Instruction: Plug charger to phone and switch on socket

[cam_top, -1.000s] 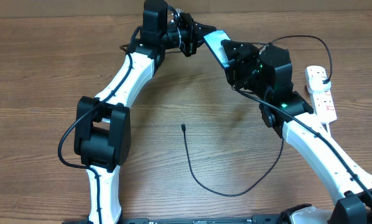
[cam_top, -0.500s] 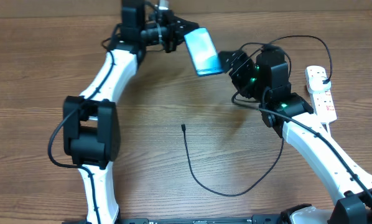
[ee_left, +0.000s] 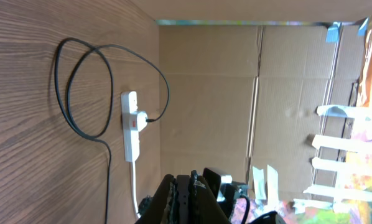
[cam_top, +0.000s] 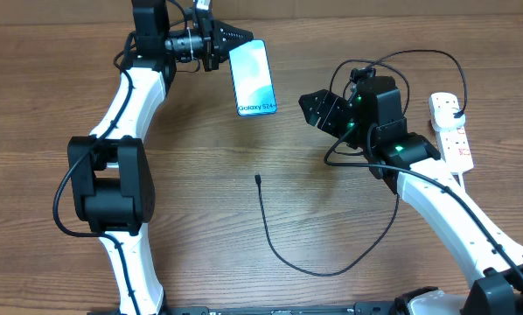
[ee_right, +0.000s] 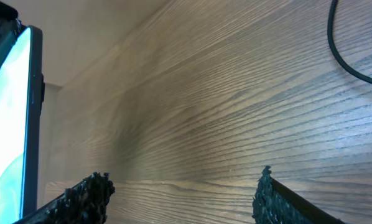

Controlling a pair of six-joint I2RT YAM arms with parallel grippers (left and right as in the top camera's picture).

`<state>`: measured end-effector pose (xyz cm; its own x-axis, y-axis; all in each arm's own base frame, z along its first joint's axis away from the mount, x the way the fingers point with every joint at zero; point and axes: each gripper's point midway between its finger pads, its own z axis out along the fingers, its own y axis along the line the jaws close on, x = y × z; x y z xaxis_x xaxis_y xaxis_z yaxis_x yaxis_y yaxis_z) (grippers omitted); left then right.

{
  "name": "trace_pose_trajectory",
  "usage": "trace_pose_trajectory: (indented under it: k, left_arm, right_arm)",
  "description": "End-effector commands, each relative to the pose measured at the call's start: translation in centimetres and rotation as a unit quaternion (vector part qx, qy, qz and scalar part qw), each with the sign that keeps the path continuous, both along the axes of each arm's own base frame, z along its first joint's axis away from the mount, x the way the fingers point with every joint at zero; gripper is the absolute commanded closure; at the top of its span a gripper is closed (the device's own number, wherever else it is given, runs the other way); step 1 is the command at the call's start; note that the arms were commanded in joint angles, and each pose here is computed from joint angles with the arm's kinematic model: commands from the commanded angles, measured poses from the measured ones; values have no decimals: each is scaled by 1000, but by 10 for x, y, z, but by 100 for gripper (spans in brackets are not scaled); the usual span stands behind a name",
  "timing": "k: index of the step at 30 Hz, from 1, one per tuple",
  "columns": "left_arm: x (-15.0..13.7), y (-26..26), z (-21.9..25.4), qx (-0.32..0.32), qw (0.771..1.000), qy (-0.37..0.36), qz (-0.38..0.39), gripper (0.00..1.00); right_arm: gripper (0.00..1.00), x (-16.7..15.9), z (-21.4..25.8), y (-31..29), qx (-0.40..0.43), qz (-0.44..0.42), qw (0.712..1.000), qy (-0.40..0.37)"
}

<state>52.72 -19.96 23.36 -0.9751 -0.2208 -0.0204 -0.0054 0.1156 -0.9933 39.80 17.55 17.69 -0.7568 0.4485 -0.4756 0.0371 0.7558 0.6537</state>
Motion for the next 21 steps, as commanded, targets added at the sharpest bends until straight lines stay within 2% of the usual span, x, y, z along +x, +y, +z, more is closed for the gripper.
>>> trace_pose_trajectory:
  k: [1, 15, 21]
  left_arm:
    - [-6, -3, 14, -8, 999, -22, -24, 96]
    - [6, 2, 9, -6, 1000, 25, 18, 96]
    - [18, 9, -8, 10, 994, 86, 72, 96]
  right_arm:
    - [25, 1, -3, 7, -3, 22, 1000, 1]
    - [28, -7, -15, 14, 7, 43, 999, 28]
    - [28, -10, -19, 13, 4, 43, 998, 40]
